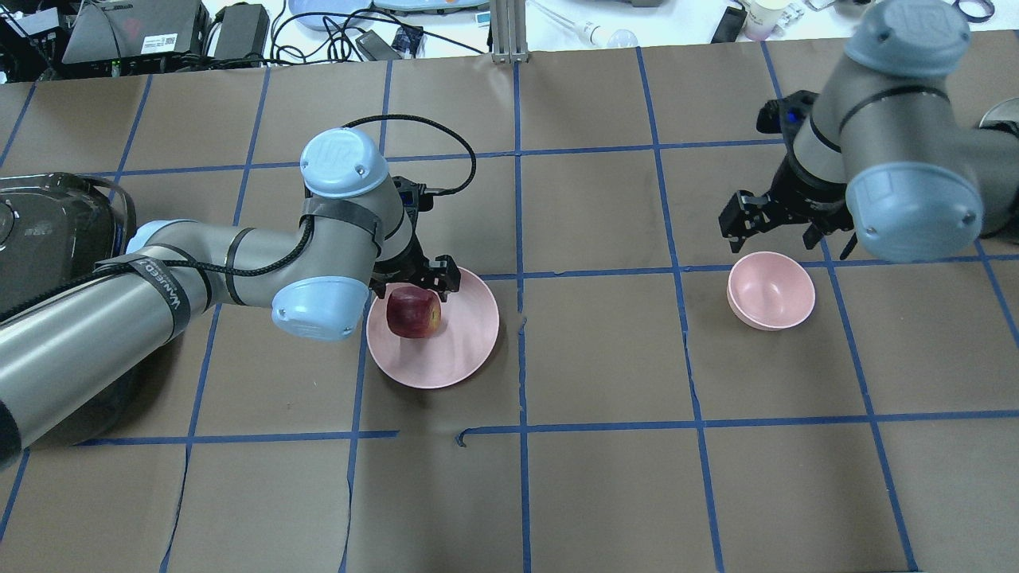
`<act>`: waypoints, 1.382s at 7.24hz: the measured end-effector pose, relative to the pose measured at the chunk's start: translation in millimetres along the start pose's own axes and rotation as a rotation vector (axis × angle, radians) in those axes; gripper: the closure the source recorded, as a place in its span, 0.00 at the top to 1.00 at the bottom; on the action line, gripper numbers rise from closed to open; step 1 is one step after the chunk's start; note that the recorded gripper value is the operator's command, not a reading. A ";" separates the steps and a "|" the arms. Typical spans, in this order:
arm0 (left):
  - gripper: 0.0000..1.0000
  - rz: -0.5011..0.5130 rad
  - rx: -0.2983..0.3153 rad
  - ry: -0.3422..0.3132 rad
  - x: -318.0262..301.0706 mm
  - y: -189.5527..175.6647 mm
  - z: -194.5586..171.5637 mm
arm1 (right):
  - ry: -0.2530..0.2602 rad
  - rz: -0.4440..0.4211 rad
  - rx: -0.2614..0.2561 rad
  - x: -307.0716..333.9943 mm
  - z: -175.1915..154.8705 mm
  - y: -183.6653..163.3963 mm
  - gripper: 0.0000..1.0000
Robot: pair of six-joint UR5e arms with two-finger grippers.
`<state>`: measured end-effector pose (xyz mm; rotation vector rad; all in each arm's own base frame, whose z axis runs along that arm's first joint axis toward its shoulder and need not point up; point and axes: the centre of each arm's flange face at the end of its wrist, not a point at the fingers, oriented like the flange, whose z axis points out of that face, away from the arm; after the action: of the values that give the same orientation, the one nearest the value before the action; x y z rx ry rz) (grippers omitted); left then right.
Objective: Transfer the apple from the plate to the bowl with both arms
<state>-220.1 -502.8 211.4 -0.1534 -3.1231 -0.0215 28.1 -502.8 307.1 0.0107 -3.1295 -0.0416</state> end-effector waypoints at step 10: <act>0.85 -0.002 -0.050 0.002 0.9 3.7 22.6 | -0.042 -0.025 -0.054 71.1 92.4 -3.9 0.00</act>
<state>-221.0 -498.7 188.9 -0.1516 -3.1225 -0.0997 -44.0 -504.7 215.5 0.0489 -3.1693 -0.1288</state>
